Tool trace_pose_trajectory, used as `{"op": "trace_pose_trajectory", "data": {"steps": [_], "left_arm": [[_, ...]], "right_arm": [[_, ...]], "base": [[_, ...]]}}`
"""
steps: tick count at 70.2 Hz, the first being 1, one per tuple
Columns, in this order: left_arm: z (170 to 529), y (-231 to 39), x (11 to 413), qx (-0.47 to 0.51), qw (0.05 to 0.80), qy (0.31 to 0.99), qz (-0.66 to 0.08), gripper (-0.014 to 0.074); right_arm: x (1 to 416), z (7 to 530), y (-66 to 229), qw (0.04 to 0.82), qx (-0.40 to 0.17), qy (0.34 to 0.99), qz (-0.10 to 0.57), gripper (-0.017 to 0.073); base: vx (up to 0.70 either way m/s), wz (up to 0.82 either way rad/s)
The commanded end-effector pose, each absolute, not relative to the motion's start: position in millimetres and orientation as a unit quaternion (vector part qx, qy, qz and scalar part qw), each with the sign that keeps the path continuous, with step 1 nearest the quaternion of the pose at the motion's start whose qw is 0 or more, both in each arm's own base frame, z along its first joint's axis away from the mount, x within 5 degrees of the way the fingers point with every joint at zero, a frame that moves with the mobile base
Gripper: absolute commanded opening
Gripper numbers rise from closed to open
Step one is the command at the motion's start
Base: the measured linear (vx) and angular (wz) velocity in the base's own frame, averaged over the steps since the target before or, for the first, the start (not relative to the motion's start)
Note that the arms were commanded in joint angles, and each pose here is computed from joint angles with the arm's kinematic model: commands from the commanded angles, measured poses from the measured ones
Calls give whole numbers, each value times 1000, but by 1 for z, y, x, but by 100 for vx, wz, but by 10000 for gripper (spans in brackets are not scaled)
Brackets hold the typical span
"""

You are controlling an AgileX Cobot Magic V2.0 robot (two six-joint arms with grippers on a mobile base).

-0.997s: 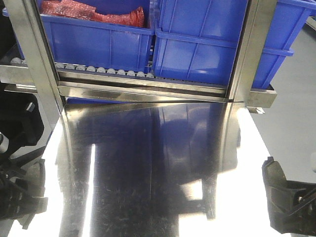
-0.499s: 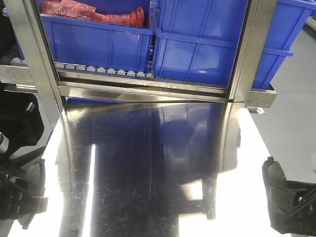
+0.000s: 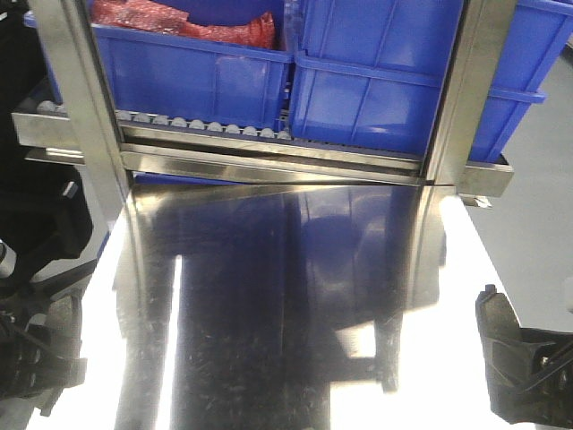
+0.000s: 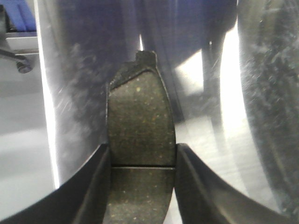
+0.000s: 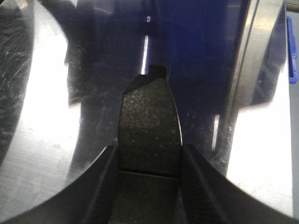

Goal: Move and align brake pads A on conveyor
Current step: 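Back away and turn the base from the steel table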

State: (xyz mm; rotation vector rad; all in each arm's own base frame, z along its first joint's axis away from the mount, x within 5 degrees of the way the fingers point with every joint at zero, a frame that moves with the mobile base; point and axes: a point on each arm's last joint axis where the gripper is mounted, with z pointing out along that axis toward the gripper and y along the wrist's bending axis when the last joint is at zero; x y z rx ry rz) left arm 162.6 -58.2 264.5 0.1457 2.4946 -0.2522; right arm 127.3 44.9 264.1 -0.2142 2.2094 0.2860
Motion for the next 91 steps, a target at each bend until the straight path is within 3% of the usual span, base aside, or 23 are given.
{"op": "trace_pose_trajectory", "data": {"steps": [1,31,91], "left_arm": [[279,-61,167,55,354,927,-111,73],[279,-61,167,55,354,927,-111,73],[279,-61,167,55,354,927,-111,73]], "right_arm": [[132,280,46,486,-88,861,119,-1],[132,280,46,486,-88,861,119,-1],[132,280,46,486,-88,861,119,-1]], "base": [[-5,12],[-10,27],[-11,51]]}}
